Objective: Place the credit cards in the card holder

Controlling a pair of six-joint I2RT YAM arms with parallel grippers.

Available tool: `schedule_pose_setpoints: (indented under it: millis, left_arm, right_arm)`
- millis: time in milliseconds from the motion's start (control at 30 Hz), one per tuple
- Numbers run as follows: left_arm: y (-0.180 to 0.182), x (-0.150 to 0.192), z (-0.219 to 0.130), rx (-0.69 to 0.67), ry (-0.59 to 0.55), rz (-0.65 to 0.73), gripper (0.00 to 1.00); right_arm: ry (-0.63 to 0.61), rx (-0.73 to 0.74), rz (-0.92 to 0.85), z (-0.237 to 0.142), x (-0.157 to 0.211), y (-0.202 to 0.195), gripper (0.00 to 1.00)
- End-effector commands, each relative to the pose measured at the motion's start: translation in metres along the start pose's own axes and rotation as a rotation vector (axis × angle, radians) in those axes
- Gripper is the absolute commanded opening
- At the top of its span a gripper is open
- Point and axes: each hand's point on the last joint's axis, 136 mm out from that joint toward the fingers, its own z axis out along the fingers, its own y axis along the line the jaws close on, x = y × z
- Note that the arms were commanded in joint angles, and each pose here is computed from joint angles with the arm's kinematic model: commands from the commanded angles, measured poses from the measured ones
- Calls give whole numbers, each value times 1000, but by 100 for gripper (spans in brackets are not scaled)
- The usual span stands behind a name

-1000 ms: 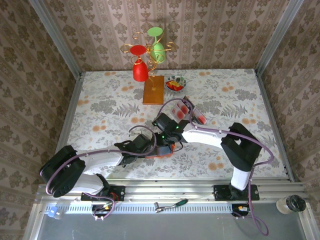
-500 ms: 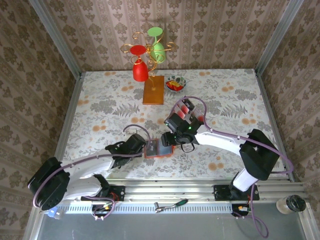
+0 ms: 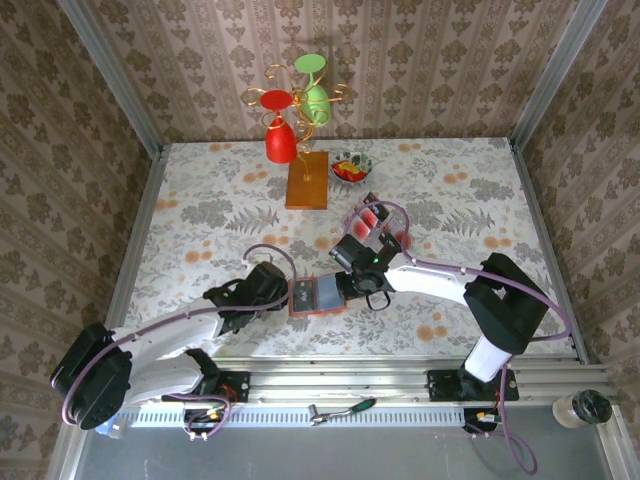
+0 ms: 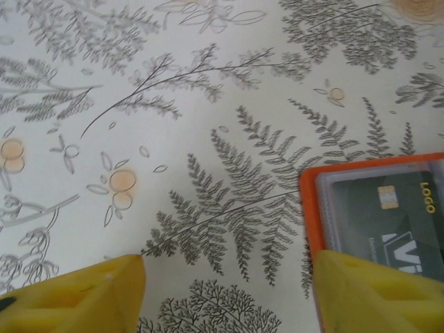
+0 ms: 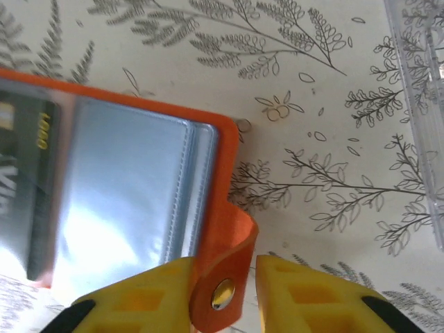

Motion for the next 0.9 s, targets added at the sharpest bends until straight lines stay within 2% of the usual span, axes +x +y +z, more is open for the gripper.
schedule_pose_setpoints:
  millis: [0,133,433,867]
  left_arm:
    - [-16,-16,-2,60,-22,7,79]
    - [-22,-20,0,77,-15,12,100]
    - [-46,-26,12,168,4,-14,100]
    - [-64,-21,31,230,30,-68,100]
  right_arm:
    - [-11,22,11,6,0,-9,15]
    - [-4,13,20,10,4,-12,6]
    - [-10,-51,77,16,7,-13,5]
    - [-13,-86,112,20,11,-12,3]
